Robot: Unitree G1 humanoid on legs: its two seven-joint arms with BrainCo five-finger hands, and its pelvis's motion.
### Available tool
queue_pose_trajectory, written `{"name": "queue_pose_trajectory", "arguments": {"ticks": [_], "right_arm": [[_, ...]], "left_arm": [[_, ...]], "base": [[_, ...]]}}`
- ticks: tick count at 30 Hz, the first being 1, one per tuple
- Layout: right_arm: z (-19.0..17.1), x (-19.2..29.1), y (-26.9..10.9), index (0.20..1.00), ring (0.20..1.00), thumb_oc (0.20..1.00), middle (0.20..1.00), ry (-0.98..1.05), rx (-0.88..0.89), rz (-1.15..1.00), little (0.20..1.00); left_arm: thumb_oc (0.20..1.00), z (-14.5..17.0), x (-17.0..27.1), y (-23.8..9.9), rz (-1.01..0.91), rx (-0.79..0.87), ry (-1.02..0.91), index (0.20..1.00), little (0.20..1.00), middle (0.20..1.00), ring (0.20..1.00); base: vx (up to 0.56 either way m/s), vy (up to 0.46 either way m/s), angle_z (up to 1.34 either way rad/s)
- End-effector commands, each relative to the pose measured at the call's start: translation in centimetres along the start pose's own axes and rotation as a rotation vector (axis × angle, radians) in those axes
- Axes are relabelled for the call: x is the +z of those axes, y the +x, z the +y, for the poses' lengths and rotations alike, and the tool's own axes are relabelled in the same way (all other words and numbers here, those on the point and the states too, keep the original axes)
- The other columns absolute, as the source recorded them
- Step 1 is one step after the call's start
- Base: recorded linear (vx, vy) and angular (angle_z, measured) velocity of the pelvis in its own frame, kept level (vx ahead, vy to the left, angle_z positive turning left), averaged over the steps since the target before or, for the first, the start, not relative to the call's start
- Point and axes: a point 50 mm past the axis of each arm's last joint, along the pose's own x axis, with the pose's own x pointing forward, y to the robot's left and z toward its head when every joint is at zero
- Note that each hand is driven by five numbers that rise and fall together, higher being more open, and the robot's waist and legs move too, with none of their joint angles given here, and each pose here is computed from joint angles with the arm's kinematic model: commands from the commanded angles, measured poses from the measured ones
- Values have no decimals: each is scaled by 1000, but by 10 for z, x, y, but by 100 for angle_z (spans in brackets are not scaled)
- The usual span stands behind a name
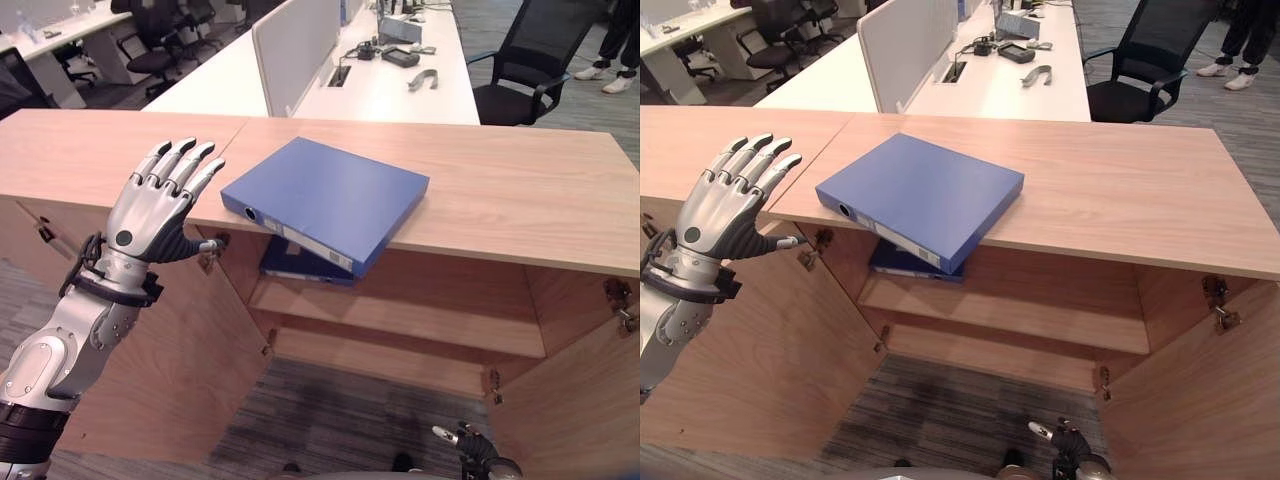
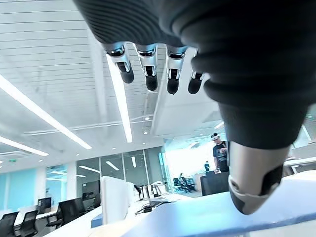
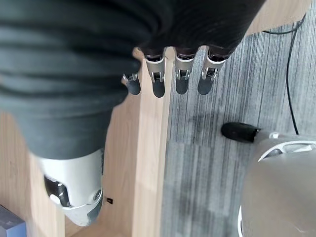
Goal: Put the empty folder in the office cabinet
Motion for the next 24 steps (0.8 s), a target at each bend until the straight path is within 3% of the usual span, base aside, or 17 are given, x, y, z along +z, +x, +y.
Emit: {"name": "queue_pose_trajectory", "arguments": {"ticks": [1, 24], "right_arm": [[3, 26, 6, 1000, 1000, 1000, 1000, 1, 10, -81, 1000], [0, 17, 6, 1000, 1000, 1000, 1000, 7, -11, -34, 1000]], "left_arm": [[1000, 10, 2, 20, -54, 53, 34, 1000, 1000, 1000, 1000], [1000, -39, 17, 49, -69, -88, 10, 1000, 1000, 1000, 1000]], "base": [[-13, 13, -15], [4, 4, -6]]}}
